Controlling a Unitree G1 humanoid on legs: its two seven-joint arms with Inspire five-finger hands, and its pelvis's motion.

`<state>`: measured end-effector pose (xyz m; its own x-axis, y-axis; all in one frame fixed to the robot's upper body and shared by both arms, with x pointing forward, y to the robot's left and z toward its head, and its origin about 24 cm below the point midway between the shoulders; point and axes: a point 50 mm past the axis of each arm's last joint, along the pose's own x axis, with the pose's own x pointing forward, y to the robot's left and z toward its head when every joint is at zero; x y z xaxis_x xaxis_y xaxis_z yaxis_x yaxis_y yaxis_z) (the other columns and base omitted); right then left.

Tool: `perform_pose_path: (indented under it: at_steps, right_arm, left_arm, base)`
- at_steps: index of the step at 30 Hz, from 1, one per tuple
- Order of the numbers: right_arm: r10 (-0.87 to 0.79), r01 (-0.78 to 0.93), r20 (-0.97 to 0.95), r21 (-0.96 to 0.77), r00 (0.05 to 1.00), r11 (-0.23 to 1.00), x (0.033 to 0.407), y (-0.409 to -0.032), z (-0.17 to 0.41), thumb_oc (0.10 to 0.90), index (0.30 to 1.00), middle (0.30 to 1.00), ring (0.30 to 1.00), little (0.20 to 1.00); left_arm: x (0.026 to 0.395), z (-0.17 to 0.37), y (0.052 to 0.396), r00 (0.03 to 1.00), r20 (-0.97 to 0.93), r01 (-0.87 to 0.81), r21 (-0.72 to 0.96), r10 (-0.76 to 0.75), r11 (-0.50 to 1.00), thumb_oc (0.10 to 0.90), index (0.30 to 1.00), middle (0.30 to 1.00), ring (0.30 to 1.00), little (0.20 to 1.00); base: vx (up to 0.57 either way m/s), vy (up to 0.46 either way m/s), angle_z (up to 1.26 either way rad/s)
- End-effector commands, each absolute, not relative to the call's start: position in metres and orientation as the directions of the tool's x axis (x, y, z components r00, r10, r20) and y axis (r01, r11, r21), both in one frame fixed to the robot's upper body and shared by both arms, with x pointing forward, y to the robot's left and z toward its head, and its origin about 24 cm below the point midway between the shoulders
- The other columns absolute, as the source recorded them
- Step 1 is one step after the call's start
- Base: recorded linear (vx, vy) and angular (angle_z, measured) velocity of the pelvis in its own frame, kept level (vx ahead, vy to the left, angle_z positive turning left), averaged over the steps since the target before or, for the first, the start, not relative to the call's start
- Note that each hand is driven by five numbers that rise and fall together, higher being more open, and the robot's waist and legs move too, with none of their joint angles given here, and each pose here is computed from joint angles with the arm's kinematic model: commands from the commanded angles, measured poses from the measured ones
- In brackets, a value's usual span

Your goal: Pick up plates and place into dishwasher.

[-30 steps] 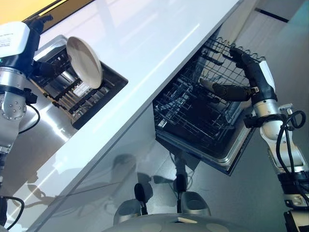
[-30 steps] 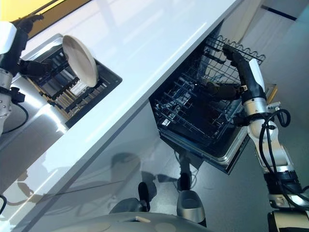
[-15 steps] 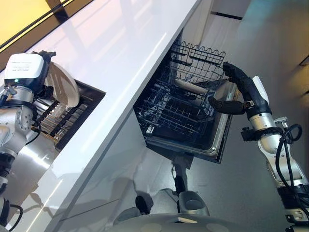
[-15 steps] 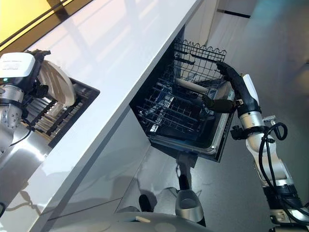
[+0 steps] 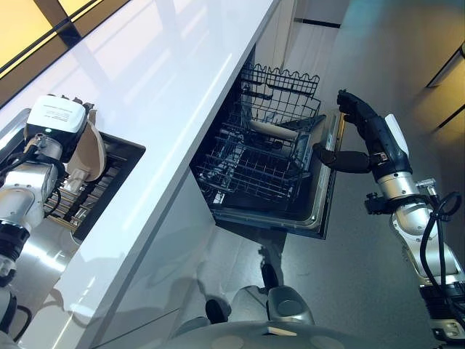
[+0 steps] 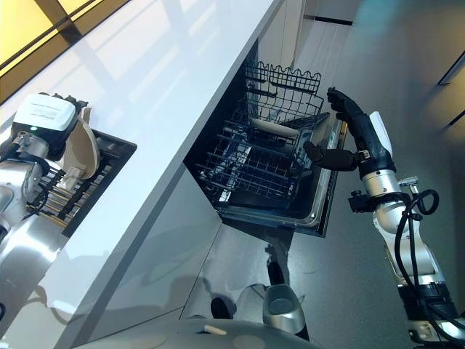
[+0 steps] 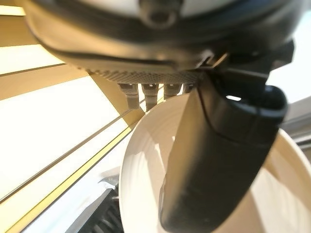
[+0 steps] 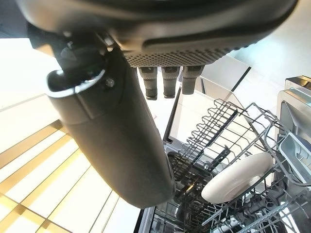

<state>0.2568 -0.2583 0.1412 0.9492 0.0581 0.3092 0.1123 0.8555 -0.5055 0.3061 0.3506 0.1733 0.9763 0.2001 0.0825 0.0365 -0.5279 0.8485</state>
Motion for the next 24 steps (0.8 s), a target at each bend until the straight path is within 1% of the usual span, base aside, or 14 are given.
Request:
perform_pose_path:
  at_steps: [1, 2, 10, 15, 20, 21, 24]
  right_arm:
    - [0.139, 0.225, 0.599, -0.492, 0.789, 0.841, 0.250, -0.254, 0.213, 0.800, 0.900, 0.900, 0.900, 0.900]
    - [0.141, 0.225, 0.601, -0.492, 0.787, 0.841, 0.250, -0.254, 0.214, 0.800, 0.900, 0.900, 0.900, 0.900]
    - [0.145, 0.235, 0.612, -0.496, 0.777, 0.836, 0.252, -0.251, 0.219, 0.800, 0.900, 0.900, 0.900, 0.900]
    - [0.145, 0.252, 0.644, -0.482, 0.752, 0.839, 0.252, -0.249, 0.225, 0.800, 0.900, 0.900, 0.900, 0.900]
    - [0.143, 0.284, 0.693, -0.463, 0.707, 0.840, 0.250, -0.246, 0.234, 0.800, 0.900, 0.900, 0.900, 0.900]
    - [0.141, 0.297, 0.708, -0.457, 0.692, 0.838, 0.249, -0.247, 0.237, 0.800, 0.900, 0.900, 0.900, 0.900]
    - [0.140, 0.314, 0.726, -0.452, 0.674, 0.835, 0.246, -0.248, 0.241, 0.800, 0.900, 0.900, 0.900, 0.900]
  left_arm:
    - [0.306, 0.237, 0.367, 0.941, 0.231, 0.024, 0.684, 0.247, -0.729, 0.298, 0.469, 0.469, 0.469, 0.398]
    - [0.307, 0.236, 0.365, 0.946, 0.213, 0.040, 0.669, 0.243, -0.742, 0.100, 0.300, 0.300, 0.300, 0.200]
    - [0.308, 0.237, 0.358, 0.965, 0.174, 0.057, 0.589, 0.195, -0.806, 0.100, 0.300, 0.300, 0.300, 0.200]
    - [0.310, 0.239, 0.352, 0.972, 0.181, 0.021, 0.575, 0.152, -0.818, 0.100, 0.300, 0.300, 0.300, 0.200]
    - [0.310, 0.243, 0.350, 0.964, 0.245, -0.073, 0.618, 0.104, -0.783, 0.100, 0.300, 0.300, 0.300, 0.200]
    - [0.308, 0.246, 0.350, 0.954, 0.287, -0.123, 0.643, 0.089, -0.756, 0.100, 0.300, 0.300, 0.300, 0.200]
    - [0.304, 0.250, 0.352, 0.929, 0.360, -0.202, 0.681, 0.082, -0.704, 0.100, 0.300, 0.300, 0.300, 0.200]
  base:
    - [0.00, 0.000, 0.00]
    - [0.00, 0.000, 0.00]
    - [0.00, -0.014, 0.00]
    - [-0.02, -0.037, 0.04]
    - [-0.02, -0.040, 0.07]
    - [-0.03, -0.043, 0.04]
    - [-0.03, -0.042, 0.05]
